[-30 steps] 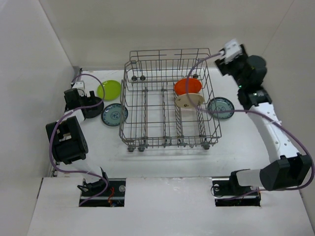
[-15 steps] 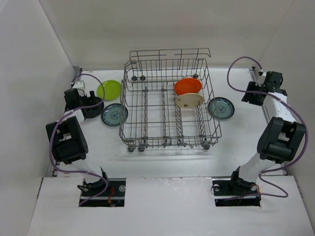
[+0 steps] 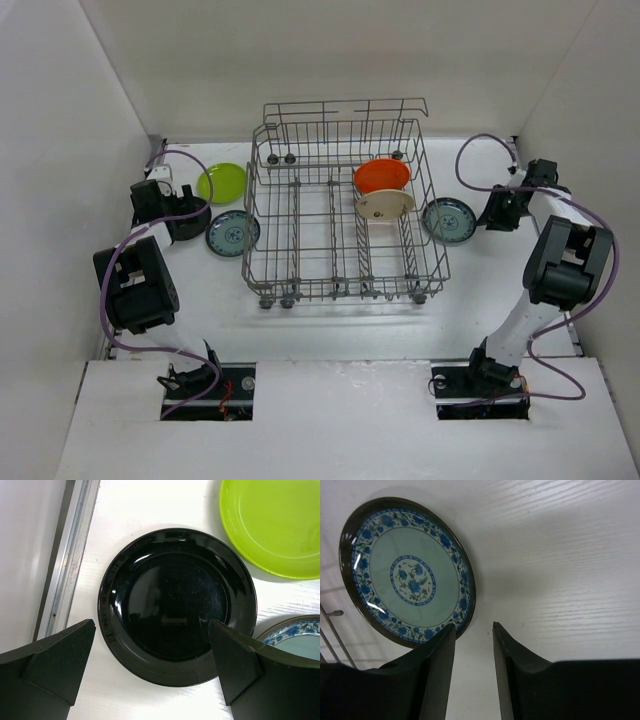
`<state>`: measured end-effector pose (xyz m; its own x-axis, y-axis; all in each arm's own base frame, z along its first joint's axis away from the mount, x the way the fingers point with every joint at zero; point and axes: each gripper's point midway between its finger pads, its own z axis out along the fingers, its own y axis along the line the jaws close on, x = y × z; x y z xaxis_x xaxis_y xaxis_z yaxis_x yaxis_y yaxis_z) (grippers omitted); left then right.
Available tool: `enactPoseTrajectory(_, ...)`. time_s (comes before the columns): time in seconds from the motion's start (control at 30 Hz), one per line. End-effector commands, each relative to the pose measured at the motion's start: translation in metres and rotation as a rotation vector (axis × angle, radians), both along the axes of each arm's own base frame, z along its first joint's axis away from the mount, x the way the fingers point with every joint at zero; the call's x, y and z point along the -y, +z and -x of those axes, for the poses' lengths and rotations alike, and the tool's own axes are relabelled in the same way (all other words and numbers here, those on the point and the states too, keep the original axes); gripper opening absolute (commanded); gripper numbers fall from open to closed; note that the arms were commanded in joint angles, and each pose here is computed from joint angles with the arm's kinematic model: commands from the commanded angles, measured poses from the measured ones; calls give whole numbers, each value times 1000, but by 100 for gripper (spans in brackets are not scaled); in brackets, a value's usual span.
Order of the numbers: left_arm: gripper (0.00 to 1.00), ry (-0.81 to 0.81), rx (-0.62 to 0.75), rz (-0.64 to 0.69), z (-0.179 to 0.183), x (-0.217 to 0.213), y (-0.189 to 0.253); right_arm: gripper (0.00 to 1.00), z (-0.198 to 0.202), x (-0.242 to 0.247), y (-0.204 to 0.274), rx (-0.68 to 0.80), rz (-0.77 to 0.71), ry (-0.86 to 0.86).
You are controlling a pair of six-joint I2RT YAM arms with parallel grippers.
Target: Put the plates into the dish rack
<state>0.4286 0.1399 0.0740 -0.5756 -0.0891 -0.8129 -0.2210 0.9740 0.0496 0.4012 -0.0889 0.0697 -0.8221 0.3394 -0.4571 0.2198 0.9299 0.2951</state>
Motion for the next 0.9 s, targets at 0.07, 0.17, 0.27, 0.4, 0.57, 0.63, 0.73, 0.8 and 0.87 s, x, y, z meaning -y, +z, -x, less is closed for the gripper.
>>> enactPoseTrajectory(0.07, 100, 9, 80, -21, -9, -2, 29, 42, -9, -11, -13, -29, -56, 12)
enactPoseTrajectory(0.17, 100, 9, 80, -21, -10, -1, 29, 42, -14, -9, -18, -34, -49, 10)
enactPoseTrajectory(0.27, 100, 11, 77, -25, -10, -1, 29, 40, -19, -10, -23, -42, -53, 8)
enactPoseTrajectory(0.4, 100, 12, 74, -25, -11, -1, 28, 30, -29, -14, -24, -32, -51, 18)
enactPoseTrajectory(0.57, 100, 17, 71, -30, -11, -1, 28, 23, -41, -15, -23, -23, -48, 18)
enactPoseTrajectory(0.63, 100, 15, 69, -29, -12, 0, 28, 17, -44, -15, -22, -20, -46, 20)
enactPoseTrajectory(0.73, 100, 17, 66, -30, -12, -1, 27, 6, -46, -15, -21, -22, -42, 25)
enactPoseTrajectory(0.8, 100, 16, 64, -30, -12, 0, 27, 0, -45, -15, -22, -26, -34, 19)
enactPoseTrajectory(0.87, 100, 17, 65, -31, -13, 0, 28, 0, -44, -16, -20, -19, -13, 31)
